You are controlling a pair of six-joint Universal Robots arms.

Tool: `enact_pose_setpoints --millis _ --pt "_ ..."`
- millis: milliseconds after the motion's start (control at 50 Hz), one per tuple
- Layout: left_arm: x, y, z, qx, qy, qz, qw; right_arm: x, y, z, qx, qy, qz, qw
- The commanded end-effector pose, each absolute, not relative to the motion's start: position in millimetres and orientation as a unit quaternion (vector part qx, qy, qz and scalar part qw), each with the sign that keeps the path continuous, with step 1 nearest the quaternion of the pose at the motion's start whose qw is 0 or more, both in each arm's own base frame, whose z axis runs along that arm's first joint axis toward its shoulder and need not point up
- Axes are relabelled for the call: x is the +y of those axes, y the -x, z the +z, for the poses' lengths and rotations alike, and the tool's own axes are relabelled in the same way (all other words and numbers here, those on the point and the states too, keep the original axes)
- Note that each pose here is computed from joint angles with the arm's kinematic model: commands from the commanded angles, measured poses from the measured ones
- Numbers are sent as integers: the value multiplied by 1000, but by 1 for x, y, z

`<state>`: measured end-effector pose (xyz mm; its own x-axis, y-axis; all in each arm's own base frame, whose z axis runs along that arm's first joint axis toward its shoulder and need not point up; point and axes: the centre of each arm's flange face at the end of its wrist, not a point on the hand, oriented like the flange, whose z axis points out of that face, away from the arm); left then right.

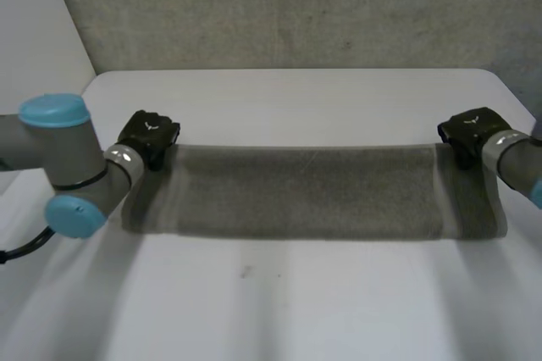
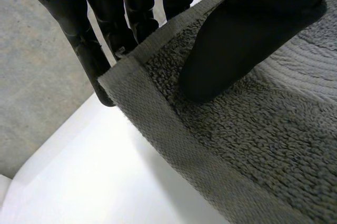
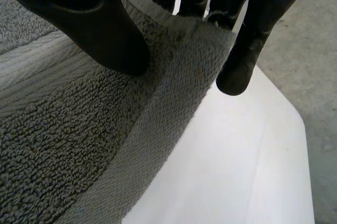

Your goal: Fold the towel.

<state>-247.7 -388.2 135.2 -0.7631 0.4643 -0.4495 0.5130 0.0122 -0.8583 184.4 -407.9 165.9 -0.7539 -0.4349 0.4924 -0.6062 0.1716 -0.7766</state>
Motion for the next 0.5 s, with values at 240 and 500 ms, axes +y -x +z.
enact_pose_setpoints --millis 240,500 --pt "-411 271 129 703 -335 -625 43 -446 -207 156 -737 -328 579 116" --pt "-374 255 173 720 -296 -626 50 -427 -193 245 -714 -241 653 75"
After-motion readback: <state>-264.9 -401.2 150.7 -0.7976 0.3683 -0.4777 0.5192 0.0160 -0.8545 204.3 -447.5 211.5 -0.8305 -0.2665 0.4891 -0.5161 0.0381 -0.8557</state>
